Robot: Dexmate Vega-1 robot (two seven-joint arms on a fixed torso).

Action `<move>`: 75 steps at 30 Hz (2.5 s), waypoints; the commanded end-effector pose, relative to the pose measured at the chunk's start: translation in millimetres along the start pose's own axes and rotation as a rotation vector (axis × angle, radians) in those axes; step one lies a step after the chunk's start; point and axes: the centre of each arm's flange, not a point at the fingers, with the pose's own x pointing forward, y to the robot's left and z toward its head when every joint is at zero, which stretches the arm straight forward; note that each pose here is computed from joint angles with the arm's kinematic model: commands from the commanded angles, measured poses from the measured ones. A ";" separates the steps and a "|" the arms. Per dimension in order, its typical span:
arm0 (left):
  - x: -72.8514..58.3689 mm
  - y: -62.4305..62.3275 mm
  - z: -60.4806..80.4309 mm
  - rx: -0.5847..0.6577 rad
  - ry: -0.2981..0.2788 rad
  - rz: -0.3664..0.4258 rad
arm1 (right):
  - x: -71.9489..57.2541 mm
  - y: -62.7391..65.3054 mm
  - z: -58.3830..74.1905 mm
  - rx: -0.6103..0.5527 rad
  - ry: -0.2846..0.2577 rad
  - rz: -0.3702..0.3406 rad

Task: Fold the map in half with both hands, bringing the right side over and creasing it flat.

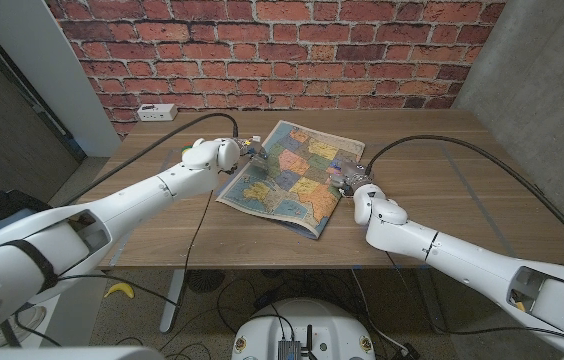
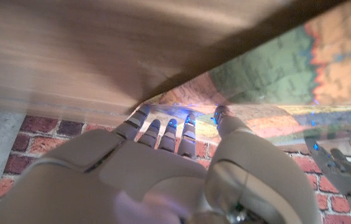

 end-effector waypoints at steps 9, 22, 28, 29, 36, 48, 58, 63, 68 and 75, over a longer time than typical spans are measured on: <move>4.4 -2.3 3.3 0.004 -0.001 -0.013 | -43.8 -57.2 13.2 -0.002 -0.114 -0.278; 5.2 -1.0 6.4 0.013 -0.007 -0.012 | -85.0 -41.0 0.9 -0.043 -0.143 -0.291; 4.4 -3.8 7.2 0.012 -0.001 -0.023 | -96.9 -25.8 4.3 -0.020 -0.148 -0.233; 4.3 -4.7 7.4 0.012 -0.001 -0.026 | -99.1 -23.6 4.6 -0.015 -0.148 -0.222; 4.5 -8.6 9.6 0.004 -0.003 -0.034 | -110.6 -6.5 4.9 0.005 -0.154 -0.152; 2.6 -7.6 11.2 0.006 -0.006 -0.027 | -130.3 14.0 3.9 0.032 -0.179 -0.099; 2.5 -8.2 9.8 0.006 -0.009 -0.024 | -129.4 36.2 6.4 0.039 -0.162 0.007; 1.1 -8.6 7.6 0.004 -0.007 -0.024 | -126.6 44.8 1.7 0.042 -0.135 0.036; -0.3 -8.3 6.2 0.003 -0.005 -0.021 | -123.0 53.0 -5.8 0.057 -0.097 0.078; -2.0 -8.2 5.8 0.005 -0.004 -0.018 | -119.8 67.3 -16.6 0.071 -0.049 0.124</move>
